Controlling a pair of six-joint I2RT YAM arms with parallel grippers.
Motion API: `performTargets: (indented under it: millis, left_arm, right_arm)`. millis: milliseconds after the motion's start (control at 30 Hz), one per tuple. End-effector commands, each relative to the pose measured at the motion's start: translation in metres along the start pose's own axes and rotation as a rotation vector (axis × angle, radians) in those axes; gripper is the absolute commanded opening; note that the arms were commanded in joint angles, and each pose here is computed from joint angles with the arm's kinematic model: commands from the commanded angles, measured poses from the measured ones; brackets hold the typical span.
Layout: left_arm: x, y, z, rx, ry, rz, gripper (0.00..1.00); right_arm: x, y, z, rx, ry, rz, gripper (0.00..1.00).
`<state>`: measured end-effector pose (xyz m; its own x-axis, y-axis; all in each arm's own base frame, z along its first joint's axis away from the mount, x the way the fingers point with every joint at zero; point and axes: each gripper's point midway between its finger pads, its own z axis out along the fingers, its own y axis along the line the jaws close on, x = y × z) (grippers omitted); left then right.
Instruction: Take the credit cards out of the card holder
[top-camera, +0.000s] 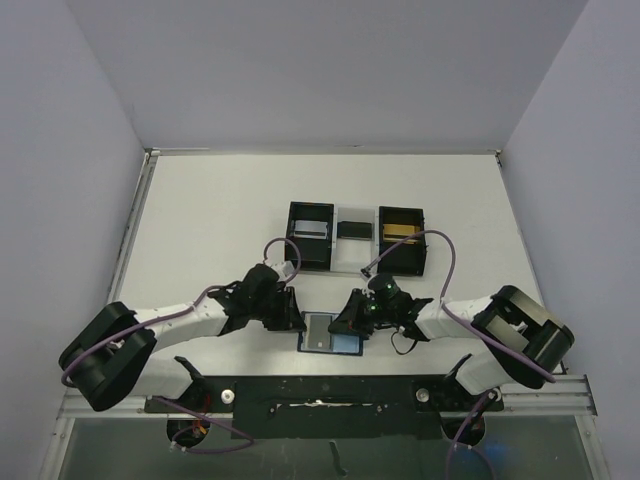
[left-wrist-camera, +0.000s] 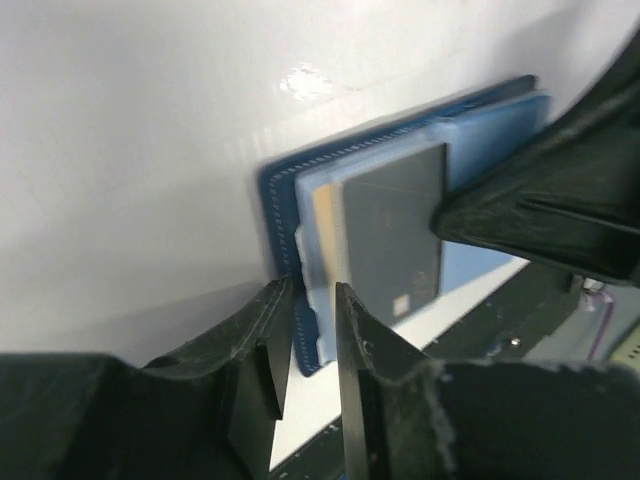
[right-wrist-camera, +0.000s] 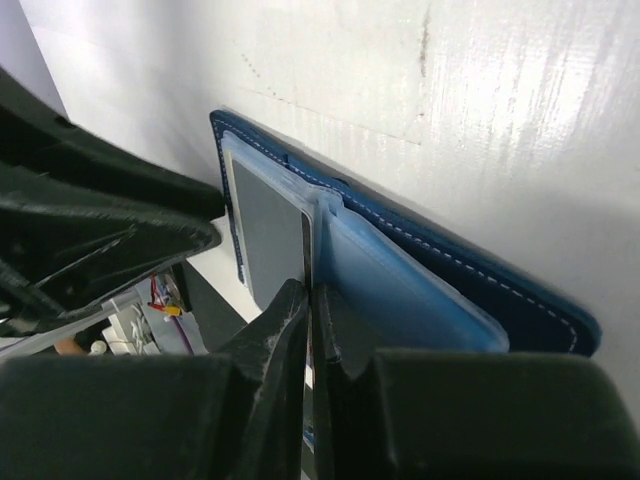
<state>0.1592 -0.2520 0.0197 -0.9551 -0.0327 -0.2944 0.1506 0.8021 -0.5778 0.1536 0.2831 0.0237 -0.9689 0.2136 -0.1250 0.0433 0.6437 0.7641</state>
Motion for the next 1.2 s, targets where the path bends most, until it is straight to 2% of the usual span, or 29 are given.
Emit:
performTargets:
  millis: [0, 167, 300, 433, 667, 833, 1000, 1167]
  left_arm:
    - [-0.025, -0.055, -0.020, 0.235, -0.101, 0.062, 0.28]
    - [-0.027, -0.071, -0.023, 0.272, -0.091, 0.133, 0.34]
    - [-0.016, -0.060, -0.013, 0.225, -0.035, 0.136, 0.34]
    - [0.000, -0.039, 0.003, 0.125, 0.027, 0.137, 0.26]
    - [0.006, -0.009, 0.013, -0.019, 0.045, 0.088, 0.15]
    - [0.008, -0.001, 0.012, -0.050, 0.034, 0.071, 0.13]
    - [0.007, 0.001, 0.013, -0.065, 0.038, 0.066, 0.11]
    - [0.006, 0.008, 0.011, -0.110, 0.034, 0.064, 0.09]
  right_arm:
    - [-0.007, 0.015, 0.004, -0.064, -0.004, -0.028, 0.03]
    - [-0.007, 0.015, 0.005, -0.070, -0.007, -0.019, 0.04]
    - [-0.007, 0.016, 0.004, -0.073, -0.010, -0.019, 0.04]
    - [-0.007, 0.017, 0.003, -0.080, -0.010, -0.017, 0.05]
    - [-0.006, 0.021, 0.001, -0.111, -0.015, -0.012, 0.09]
    - [-0.005, 0.027, -0.001, -0.156, -0.020, -0.025, 0.13]
    - [-0.003, 0.032, -0.002, -0.193, -0.010, -0.032, 0.05]
    - [-0.003, 0.029, -0.009, -0.197, -0.024, -0.046, 0.04]
